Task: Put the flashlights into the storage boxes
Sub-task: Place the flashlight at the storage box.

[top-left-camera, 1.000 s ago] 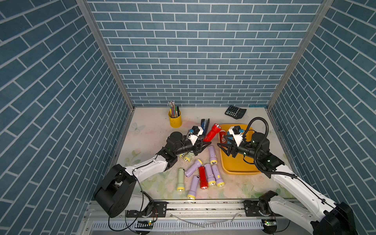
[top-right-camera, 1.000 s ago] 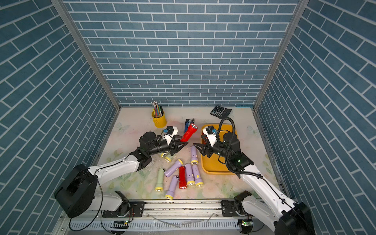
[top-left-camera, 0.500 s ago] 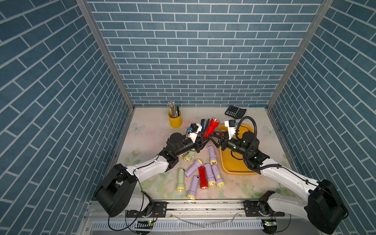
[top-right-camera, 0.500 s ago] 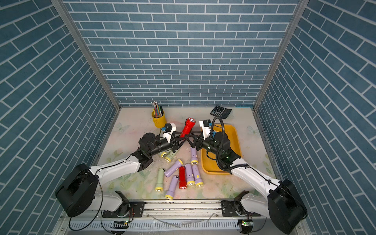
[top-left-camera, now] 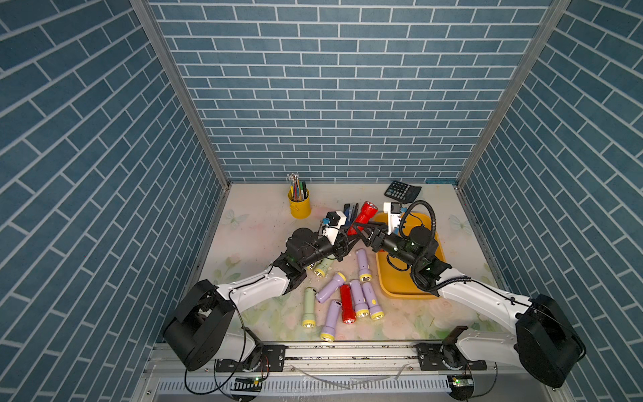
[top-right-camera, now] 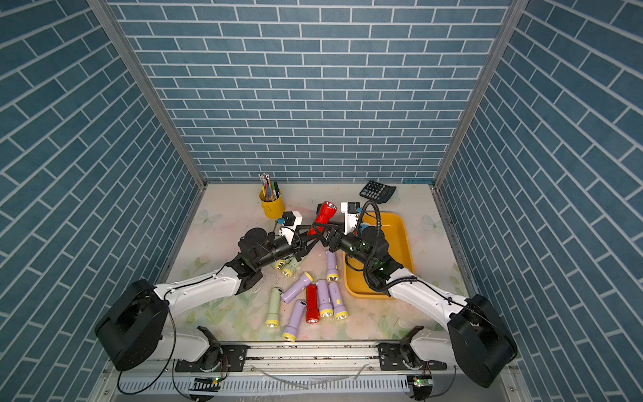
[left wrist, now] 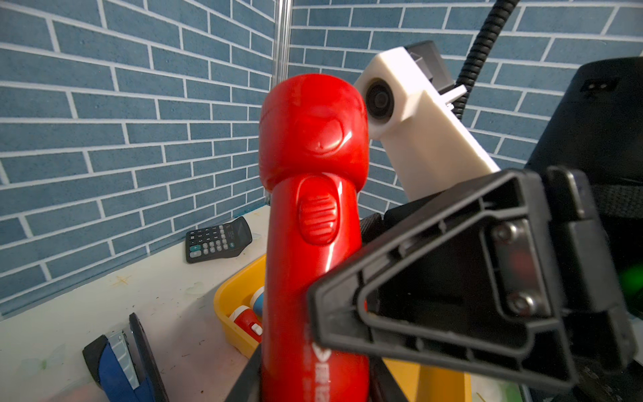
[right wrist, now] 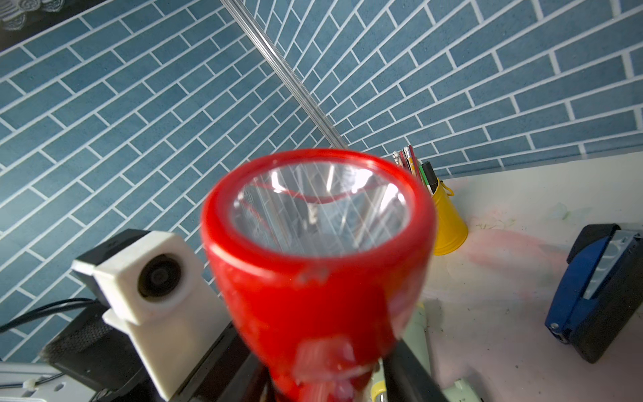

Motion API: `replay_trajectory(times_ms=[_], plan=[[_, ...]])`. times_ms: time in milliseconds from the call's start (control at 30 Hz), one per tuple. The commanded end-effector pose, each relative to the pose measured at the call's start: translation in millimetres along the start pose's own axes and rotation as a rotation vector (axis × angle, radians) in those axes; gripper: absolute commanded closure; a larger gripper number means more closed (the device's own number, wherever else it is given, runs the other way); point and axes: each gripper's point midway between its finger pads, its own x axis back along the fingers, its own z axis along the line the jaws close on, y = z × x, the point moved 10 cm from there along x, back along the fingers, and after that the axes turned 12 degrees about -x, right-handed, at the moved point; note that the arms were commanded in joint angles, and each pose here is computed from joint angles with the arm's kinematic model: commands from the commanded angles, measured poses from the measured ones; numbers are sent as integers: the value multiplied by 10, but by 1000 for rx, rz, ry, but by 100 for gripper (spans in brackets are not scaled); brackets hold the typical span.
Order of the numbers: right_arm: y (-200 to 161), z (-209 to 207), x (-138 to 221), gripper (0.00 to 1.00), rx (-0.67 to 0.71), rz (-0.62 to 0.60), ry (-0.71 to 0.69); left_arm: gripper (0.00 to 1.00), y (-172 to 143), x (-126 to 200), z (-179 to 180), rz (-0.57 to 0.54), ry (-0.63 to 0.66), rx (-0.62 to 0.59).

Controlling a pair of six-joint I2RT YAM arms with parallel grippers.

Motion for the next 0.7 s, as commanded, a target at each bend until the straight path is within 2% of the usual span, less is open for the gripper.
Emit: replay_trajectory(times_ms=[0,133,233,333,467,567,667], plan=[[111,98,-42,58,-43,-69,33,87,73,-14,-57,-59,-20,-40],[84,77,-33,69,-49,-54,24,87,58,-26,-67,-56,-20,-41],[71,66,-5,77,-43,-39,-11,81,36,-26,-72,-45,-14,-40],[74,-11,52,85,-69,-32,-124,68,-6,-11,-71,-27,1,-38],[168,-136,188,91,-89,-12,-211,48,-80,13,-58,19,34,-45],[271,-289,324,94,-126,20,-302,38,-165,18,-29,66,73,-42],[342,-434,445,96,-136,103,-409,30,-240,-13,4,124,103,-25]])
